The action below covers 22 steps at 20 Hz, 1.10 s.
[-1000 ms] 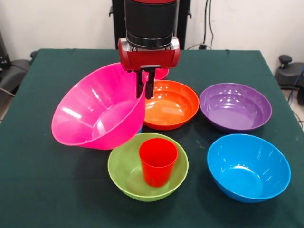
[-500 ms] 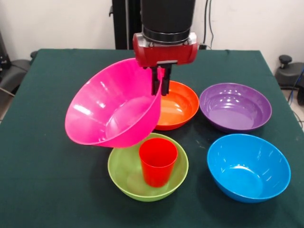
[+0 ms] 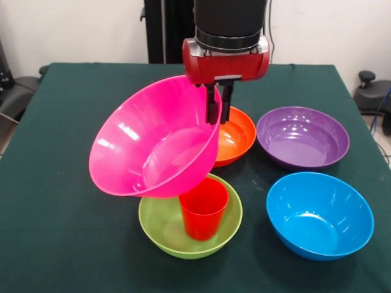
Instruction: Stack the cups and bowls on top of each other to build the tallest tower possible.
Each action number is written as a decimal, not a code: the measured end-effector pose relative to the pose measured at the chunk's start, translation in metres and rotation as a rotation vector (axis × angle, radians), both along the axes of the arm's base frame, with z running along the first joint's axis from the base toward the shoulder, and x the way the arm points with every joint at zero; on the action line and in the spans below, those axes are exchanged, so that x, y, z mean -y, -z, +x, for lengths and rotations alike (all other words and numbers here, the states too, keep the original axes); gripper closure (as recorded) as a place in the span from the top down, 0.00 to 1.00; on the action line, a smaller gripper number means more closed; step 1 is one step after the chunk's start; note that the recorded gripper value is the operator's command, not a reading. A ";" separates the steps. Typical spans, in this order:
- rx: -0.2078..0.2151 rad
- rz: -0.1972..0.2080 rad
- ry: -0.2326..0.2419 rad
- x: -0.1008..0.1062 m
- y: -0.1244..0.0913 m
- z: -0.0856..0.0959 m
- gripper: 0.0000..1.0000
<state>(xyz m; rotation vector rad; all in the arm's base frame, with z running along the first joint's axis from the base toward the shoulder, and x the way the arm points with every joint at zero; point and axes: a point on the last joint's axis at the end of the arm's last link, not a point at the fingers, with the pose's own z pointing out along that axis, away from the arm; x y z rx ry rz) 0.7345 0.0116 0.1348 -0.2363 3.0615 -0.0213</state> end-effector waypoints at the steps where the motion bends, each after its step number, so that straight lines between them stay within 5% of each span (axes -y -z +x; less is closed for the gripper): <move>1: 0.002 -0.002 0.003 0.000 0.000 0.001 0.00; 22: 0.007 -0.039 0.044 0.020 0.025 0.021 0.00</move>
